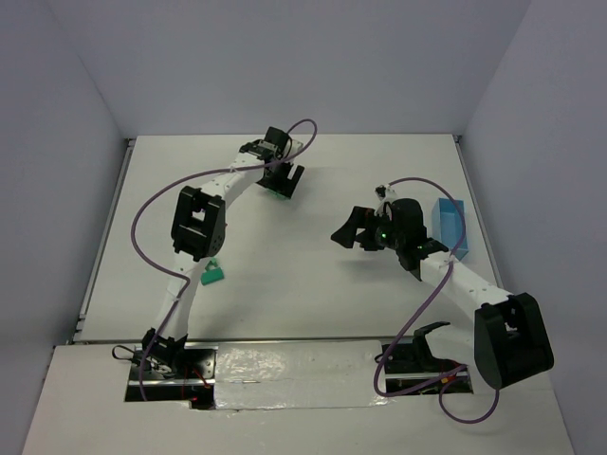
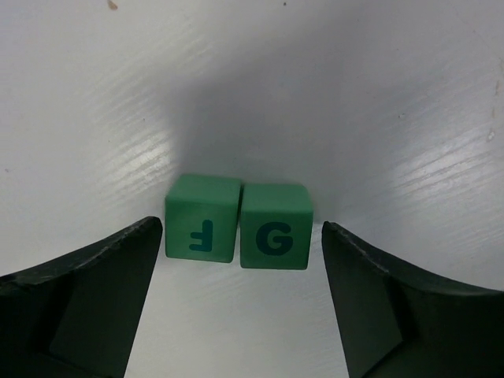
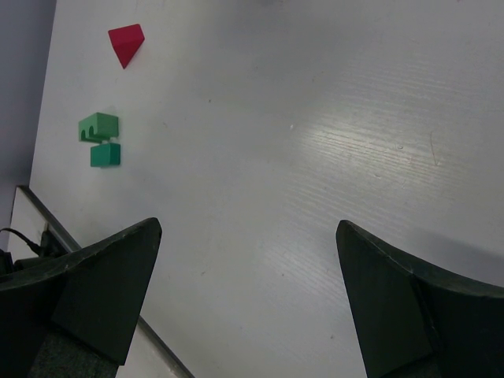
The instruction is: Build the wood block tower
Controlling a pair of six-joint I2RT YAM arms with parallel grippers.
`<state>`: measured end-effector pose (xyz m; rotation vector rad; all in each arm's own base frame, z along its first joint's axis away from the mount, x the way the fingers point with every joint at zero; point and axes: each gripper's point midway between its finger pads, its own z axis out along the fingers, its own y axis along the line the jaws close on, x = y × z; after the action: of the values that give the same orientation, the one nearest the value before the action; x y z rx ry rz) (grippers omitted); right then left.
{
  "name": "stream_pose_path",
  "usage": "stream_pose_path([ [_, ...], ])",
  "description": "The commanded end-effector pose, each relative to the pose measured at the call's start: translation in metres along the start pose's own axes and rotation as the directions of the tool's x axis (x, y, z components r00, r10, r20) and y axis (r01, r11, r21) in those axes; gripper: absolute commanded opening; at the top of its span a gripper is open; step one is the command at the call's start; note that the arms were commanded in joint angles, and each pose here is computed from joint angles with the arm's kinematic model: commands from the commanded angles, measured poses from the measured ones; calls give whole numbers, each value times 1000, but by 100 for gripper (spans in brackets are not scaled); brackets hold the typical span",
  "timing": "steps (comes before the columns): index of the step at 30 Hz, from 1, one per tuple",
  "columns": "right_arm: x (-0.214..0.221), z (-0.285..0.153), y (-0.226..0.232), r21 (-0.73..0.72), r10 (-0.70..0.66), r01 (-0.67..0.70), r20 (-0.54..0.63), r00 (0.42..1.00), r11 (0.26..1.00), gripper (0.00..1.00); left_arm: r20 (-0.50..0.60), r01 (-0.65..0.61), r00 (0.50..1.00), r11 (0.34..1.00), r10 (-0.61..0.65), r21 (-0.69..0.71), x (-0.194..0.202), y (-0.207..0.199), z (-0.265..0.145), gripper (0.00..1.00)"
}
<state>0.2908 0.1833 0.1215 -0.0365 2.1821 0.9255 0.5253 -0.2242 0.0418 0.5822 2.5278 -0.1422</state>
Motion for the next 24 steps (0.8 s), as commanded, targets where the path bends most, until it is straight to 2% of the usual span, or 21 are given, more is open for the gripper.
stream_pose_path([
  [1,-18,2,15,-41,-48,49,37,998,998,100,20,27,999,1000,-27,-11,-5,1,-14,96],
  [6,-17,3,14,-39,-47,49,33,998,998,100,43,30,999,1000,-30,-7,-14,1,-19,99],
  [14,-16,3,15,-39,-51,52,29,998,998,100,138,84,987,996,-80,-20,-33,2,-60,100],
  [18,-17,3,15,-40,-51,52,30,998,998,100,151,90,985,996,-86,-15,-37,2,-68,100],
  [24,-16,4,14,-39,-51,52,25,998,998,100,84,38,996,999,-37,-3,-30,-1,-48,100],
])
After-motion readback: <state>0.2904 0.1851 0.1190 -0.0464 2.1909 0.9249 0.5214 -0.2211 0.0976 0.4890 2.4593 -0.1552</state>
